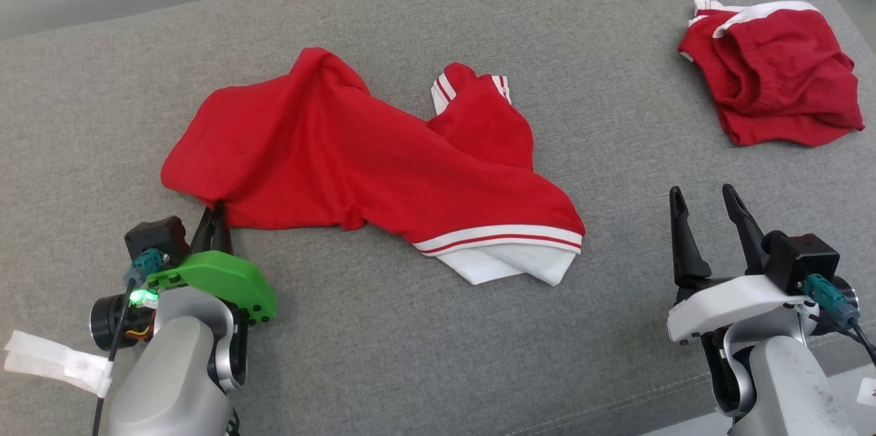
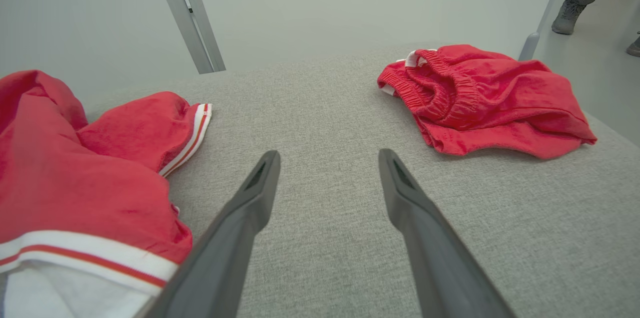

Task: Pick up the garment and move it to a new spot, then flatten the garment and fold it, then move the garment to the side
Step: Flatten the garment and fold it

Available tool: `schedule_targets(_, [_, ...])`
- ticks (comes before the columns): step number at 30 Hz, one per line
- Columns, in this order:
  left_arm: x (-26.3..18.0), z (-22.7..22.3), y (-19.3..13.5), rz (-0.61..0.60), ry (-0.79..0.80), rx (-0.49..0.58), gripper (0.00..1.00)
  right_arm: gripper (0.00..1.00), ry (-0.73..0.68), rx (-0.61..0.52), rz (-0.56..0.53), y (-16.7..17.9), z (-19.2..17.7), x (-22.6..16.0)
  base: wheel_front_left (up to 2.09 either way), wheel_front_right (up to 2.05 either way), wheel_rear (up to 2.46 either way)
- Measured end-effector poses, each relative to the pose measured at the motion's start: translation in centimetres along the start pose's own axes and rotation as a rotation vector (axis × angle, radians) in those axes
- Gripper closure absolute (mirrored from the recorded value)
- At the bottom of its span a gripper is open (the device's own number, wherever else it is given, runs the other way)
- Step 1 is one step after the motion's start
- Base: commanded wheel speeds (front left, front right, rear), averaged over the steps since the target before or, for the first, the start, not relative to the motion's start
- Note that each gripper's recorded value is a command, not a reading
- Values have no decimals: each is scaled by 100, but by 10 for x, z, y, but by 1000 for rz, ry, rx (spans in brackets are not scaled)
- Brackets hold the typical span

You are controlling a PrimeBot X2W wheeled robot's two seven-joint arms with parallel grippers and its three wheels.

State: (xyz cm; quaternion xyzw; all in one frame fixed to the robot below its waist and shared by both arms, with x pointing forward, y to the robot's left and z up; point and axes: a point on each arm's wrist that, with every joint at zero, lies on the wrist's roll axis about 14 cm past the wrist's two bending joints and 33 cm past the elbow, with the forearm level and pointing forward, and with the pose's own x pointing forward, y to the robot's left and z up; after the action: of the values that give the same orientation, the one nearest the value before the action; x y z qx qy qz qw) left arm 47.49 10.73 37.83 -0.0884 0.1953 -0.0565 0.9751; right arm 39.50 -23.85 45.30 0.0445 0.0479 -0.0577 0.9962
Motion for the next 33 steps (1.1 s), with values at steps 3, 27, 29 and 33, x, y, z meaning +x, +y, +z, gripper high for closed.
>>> schedule_targets(3, [2,12,0,2,-40,1,100,0,-1,1,1,0,0,0,0,0,0])
schedule_targets(27, [0,82,-109,-295,-264,307,100,0,6,19,16,6,-3,0,0,0,0])
schedule_targets(29, [0,65,-125,-345,-218,316,100,0,7,19,2,1,-4,-2,0,0,0])
schedule_targets(33, [-1,34,-149,-420,-142,330,100,0,16,20,-27,-9,-7,-5,0,0,0])
